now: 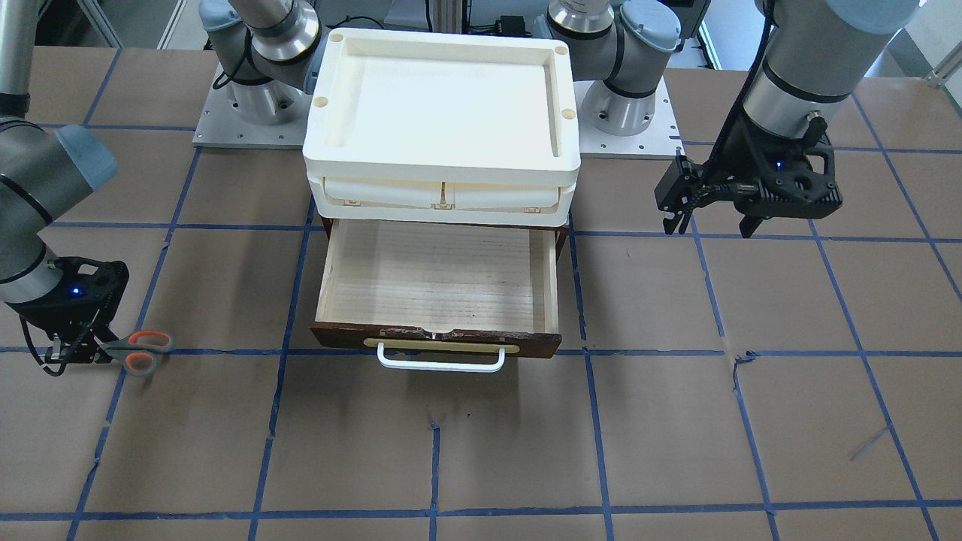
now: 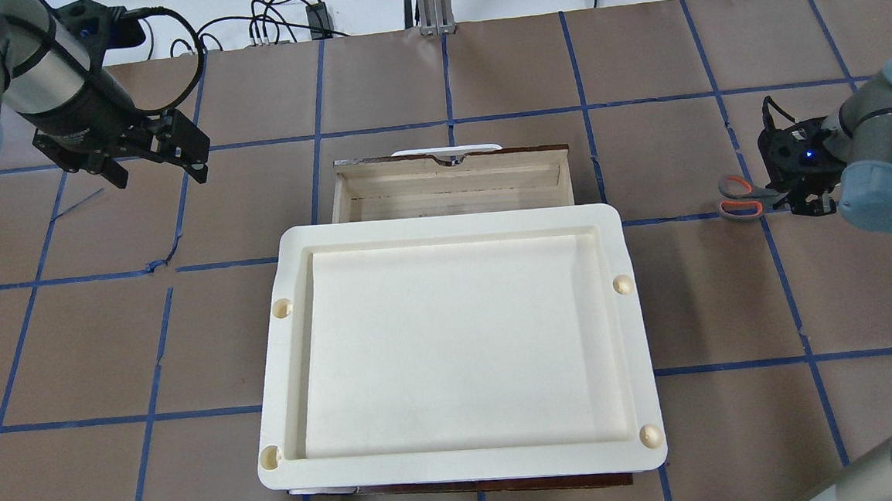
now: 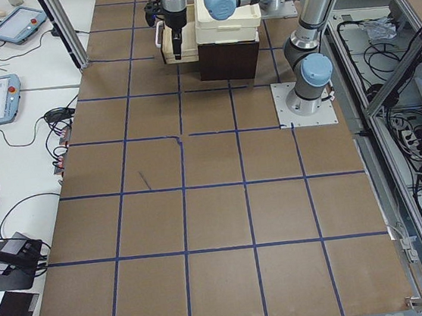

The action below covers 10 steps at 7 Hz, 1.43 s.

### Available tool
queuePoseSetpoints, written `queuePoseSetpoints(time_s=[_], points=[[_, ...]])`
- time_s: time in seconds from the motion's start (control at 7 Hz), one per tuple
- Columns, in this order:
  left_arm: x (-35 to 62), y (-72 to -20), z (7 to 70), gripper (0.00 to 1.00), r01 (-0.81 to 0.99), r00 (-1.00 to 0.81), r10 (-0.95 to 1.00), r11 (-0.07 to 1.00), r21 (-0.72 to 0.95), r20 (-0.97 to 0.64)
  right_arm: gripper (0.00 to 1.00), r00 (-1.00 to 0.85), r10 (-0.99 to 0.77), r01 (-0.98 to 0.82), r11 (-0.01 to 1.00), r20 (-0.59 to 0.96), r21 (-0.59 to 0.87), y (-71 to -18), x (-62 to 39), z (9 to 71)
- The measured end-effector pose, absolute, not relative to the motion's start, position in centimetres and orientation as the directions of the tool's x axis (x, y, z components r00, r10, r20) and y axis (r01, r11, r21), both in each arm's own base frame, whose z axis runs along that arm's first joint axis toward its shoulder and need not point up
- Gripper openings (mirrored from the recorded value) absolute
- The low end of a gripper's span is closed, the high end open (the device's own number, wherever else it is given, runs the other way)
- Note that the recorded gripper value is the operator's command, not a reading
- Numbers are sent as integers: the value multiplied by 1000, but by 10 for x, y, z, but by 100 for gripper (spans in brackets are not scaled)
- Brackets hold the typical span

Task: Put scissors in drawer and close it
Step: 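Carry the scissors with the right gripper over the open drawer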

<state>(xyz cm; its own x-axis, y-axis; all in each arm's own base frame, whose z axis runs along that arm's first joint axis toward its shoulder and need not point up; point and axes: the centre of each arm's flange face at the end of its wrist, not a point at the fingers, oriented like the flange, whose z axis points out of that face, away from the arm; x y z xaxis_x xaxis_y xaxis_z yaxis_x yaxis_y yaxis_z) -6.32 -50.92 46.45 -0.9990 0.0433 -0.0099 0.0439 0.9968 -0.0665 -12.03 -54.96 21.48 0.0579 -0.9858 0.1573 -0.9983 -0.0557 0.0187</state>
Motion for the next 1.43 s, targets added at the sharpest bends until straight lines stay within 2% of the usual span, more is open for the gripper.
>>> queuePoseSetpoints(time_s=[0.29,0.57,1.0,1.29,1.43], points=[[-63,-509,464,100,44,-999,43,997,-67,-10,4,35,-965,-999,-25,260,40,-563,-45,289],[-63,-509,464,100,44,-999,43,997,-66,-10,4,-45,-954,-999,49,296,9,-556,60,368],[-63,-509,464,100,44,-999,43,997,-65,-10,4,-194,-958,-981,191,213,-35,-550,201,467],[-63,-509,464,100,44,-999,43,997,-65,-10,4,-209,-968,-978,206,141,-37,-527,291,459],[-63,-509,464,100,44,-999,43,997,-65,-9,4,-175,-979,-985,173,109,-27,-518,327,440]])
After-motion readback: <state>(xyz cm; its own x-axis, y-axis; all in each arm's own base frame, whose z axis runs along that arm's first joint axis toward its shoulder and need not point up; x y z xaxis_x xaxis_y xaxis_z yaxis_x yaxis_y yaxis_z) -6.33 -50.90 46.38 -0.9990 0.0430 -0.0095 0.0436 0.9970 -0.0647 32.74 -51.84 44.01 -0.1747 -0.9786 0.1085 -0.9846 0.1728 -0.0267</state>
